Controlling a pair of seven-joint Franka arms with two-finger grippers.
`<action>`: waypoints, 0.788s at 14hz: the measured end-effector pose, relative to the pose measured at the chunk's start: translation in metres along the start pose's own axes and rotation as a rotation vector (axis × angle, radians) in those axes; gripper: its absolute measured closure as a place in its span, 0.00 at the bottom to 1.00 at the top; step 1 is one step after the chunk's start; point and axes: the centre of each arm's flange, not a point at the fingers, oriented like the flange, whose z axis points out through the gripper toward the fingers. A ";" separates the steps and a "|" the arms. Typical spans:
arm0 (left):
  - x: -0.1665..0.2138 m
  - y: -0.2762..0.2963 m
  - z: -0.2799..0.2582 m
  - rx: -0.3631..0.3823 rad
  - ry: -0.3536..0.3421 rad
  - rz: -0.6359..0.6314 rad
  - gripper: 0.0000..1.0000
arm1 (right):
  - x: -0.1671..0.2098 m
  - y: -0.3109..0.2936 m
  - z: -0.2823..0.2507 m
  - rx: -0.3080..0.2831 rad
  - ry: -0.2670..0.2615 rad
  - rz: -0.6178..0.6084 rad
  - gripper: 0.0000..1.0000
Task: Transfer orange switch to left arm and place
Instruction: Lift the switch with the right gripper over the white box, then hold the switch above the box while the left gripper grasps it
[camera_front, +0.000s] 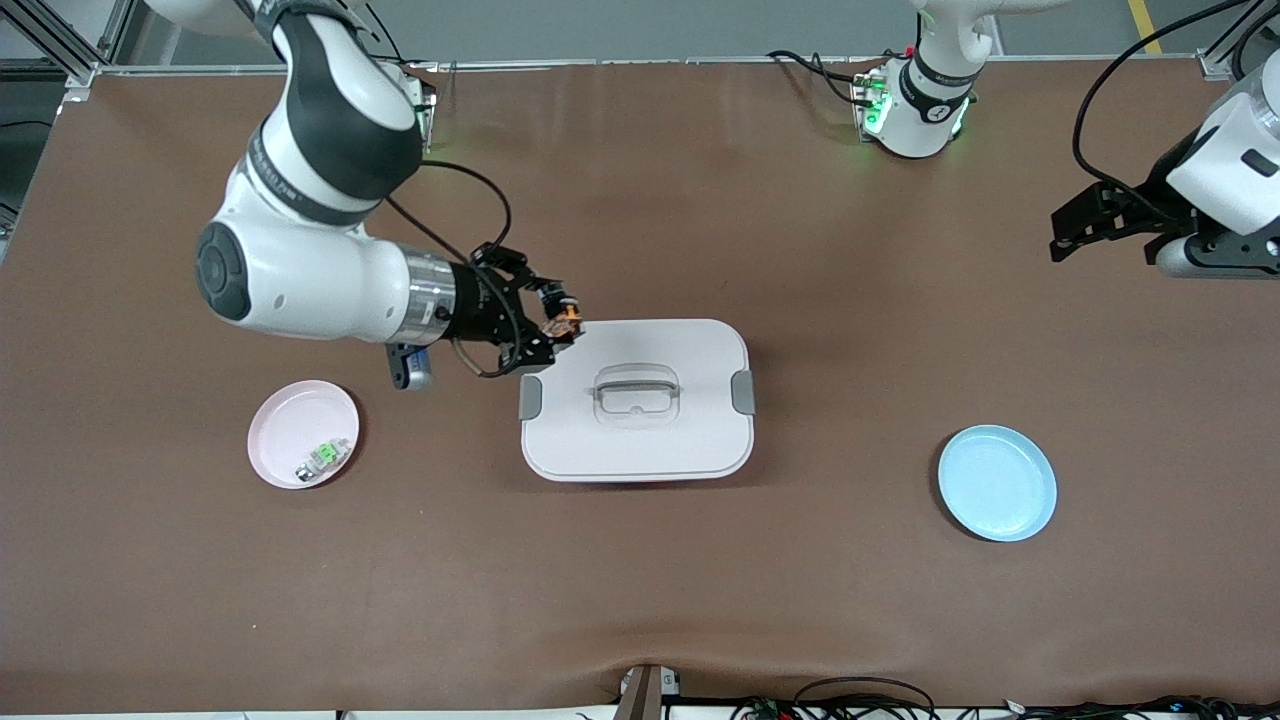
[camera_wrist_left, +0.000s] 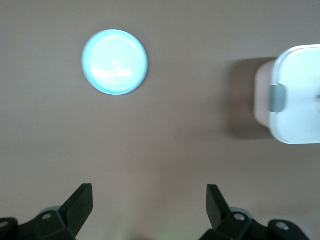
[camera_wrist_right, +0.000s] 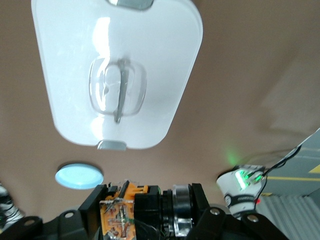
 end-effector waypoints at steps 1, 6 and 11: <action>0.001 0.006 0.002 -0.048 -0.010 -0.012 0.00 | -0.008 -0.001 -0.003 0.017 -0.025 0.013 0.27; 0.010 0.033 0.015 -0.207 -0.041 -0.048 0.00 | -0.060 0.001 -0.002 0.113 -0.076 0.077 0.27; 0.011 0.086 0.016 -0.323 -0.035 -0.114 0.00 | -0.087 -0.009 0.034 0.131 -0.099 0.145 0.27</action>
